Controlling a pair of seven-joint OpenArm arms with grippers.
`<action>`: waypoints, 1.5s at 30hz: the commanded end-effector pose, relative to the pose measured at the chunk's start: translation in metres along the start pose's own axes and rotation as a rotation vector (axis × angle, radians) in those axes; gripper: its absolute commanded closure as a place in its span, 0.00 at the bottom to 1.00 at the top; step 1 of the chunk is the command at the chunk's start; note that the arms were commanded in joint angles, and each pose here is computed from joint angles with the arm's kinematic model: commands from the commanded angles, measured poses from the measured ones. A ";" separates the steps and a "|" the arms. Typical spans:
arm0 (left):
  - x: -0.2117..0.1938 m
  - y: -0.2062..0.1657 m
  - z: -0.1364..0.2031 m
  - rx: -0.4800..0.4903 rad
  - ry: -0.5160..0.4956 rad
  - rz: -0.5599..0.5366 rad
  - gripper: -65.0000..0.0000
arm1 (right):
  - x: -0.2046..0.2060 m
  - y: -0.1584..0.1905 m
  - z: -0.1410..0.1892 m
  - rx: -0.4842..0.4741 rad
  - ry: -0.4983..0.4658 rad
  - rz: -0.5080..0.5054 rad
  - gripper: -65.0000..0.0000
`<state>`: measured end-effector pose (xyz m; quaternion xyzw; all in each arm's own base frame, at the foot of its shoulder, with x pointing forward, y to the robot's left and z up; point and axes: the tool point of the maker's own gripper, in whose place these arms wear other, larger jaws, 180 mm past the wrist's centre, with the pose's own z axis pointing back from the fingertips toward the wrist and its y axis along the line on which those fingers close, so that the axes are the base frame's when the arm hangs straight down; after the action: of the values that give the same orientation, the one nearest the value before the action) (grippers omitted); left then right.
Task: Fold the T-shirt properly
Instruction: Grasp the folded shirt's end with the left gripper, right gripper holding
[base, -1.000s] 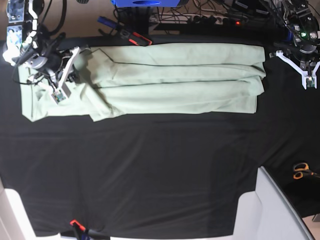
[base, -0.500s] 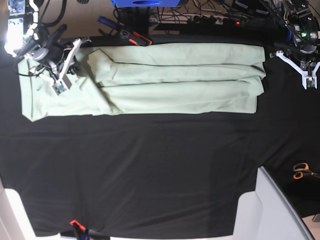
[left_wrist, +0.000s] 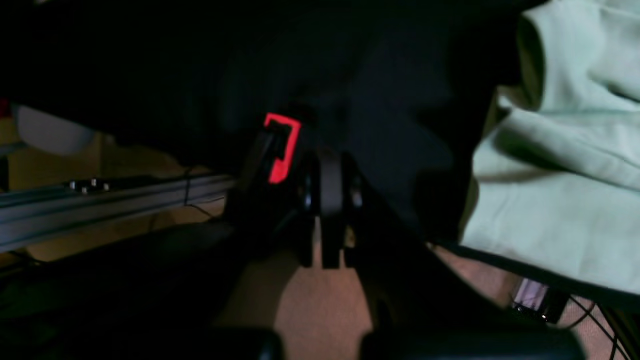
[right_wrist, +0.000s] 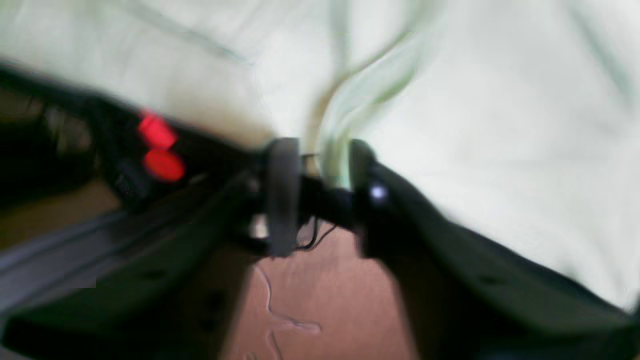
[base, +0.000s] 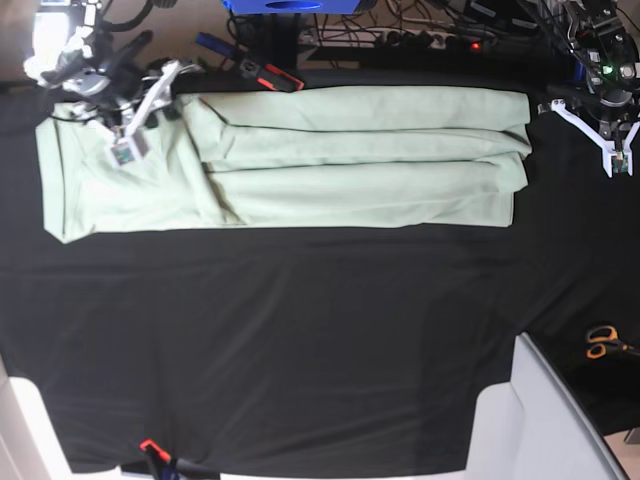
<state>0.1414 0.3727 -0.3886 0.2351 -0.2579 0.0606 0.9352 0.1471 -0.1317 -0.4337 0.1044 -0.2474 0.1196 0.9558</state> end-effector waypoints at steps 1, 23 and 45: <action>0.012 0.007 0.002 0.020 -0.034 -0.003 1.00 | 0.009 -0.006 0.008 -0.019 -0.043 -0.002 0.52; 0.031 -0.045 -0.034 -0.379 -0.049 0.334 0.42 | 0.001 -0.054 0.029 -0.150 -0.057 -0.071 0.39; 0.000 -0.089 -0.066 -0.561 0.066 0.225 0.27 | 0.001 -0.042 0.028 -0.081 -0.053 0.012 0.39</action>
<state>0.1957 0.3184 -0.4776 -0.0707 -0.2637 0.1036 0.9564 0.1423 -0.1773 -0.4218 0.0674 -0.2629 0.1093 0.9562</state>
